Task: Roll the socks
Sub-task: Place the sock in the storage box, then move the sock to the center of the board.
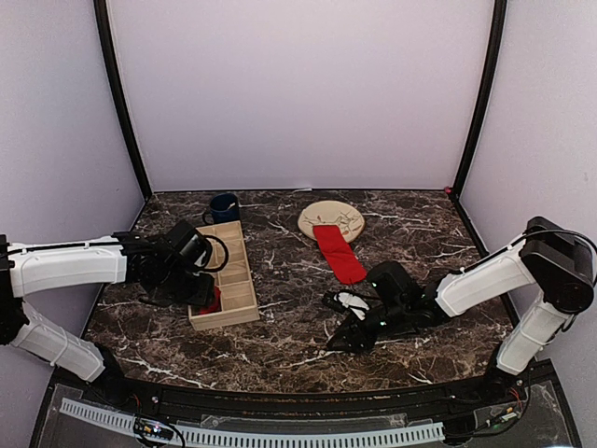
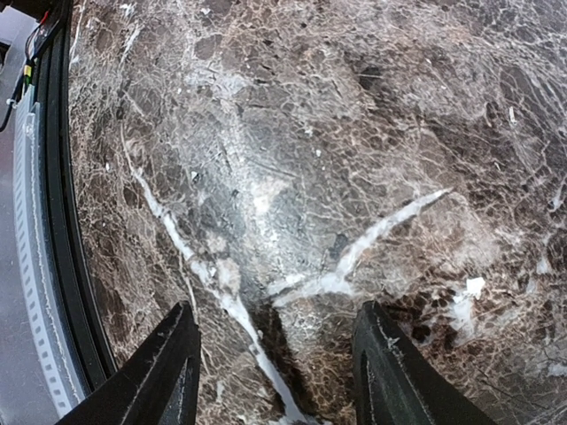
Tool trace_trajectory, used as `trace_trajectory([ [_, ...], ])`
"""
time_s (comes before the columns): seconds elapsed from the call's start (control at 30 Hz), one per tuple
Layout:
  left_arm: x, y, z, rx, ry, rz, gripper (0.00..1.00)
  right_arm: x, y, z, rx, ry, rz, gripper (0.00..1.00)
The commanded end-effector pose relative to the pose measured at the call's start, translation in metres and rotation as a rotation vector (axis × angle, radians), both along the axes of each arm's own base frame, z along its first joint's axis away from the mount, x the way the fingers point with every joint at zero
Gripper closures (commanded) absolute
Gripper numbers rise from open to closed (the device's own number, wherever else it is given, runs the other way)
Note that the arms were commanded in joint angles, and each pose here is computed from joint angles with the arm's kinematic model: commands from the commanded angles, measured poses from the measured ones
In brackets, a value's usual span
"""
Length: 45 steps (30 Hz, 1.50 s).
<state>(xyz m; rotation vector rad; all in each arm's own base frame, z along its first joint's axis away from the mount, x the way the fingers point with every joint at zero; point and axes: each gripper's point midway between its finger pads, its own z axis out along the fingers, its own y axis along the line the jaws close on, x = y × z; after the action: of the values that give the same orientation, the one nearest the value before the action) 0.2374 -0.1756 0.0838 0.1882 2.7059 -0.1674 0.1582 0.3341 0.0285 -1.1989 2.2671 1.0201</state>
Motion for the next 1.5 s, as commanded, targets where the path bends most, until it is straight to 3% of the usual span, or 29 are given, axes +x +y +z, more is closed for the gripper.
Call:
trace_trajectory([
  [0.0, 0.009, -0.005, 0.020, 0.001, -0.056, -0.020, 0.55, 0.010, 0.003, 0.010, 0.015, -0.036, -0.015, 0.46],
  [0.33, 0.026, -0.017, 0.080, -0.064, -0.251, -0.054, 0.55, 0.030, 0.002, 0.027, 0.014, -0.116, -0.105, 0.46],
  [0.6, 0.042, -0.056, 0.134, -0.222, -0.543, -0.182, 0.51, 0.074, -0.006, 0.063, 0.011, -0.296, -0.285, 0.43],
  [0.7, 0.048, -0.069, 0.154, -0.253, -0.651, -0.240, 0.49, 0.097, -0.014, 0.080, 0.015, -0.376, -0.405, 0.35],
  [0.73, 0.050, -0.074, 0.161, -0.265, -0.685, -0.264, 0.47, 0.103, -0.017, 0.087, 0.029, -0.391, -0.443, 0.30],
  [0.83, 0.056, -0.092, 0.176, -0.282, -0.770, -0.341, 0.43, 0.125, -0.025, 0.105, 0.064, -0.425, -0.558, 0.01],
  [0.87, 0.058, -0.098, 0.182, -0.287, -0.796, -0.366, 0.41, 0.132, -0.027, 0.109, 0.067, -0.424, -0.588, 0.00],
  [0.97, 0.063, -0.116, 0.195, -0.304, -0.855, -0.440, 0.32, 0.151, -0.032, 0.118, 0.050, -0.438, -0.659, 0.00],
  [1.07, 0.067, -0.132, 0.204, -0.324, -0.899, -0.499, 0.06, 0.165, -0.033, 0.125, 0.031, -0.462, -0.691, 0.01],
  [1.1, 0.066, -0.138, 0.206, -0.339, -0.913, -0.524, 0.03, 0.170, -0.034, 0.125, 0.013, -0.469, -0.697, 0.01],
  [1.17, 0.066, -0.149, 0.205, -0.362, -0.936, -0.571, 0.01, 0.181, -0.036, 0.119, -0.050, -0.471, -0.702, 0.07],
  [1.27, 0.069, -0.166, 0.201, -0.379, -0.936, -0.634, 0.01, 0.192, -0.031, 0.096, -0.162, -0.444, -0.653, 0.23],
  [1.47, 0.087, -0.192, 0.182, -0.421, -0.844, -0.653, 0.04, 0.210, -0.041, 0.073, -0.219, -0.368, -0.665, 0.39],
])
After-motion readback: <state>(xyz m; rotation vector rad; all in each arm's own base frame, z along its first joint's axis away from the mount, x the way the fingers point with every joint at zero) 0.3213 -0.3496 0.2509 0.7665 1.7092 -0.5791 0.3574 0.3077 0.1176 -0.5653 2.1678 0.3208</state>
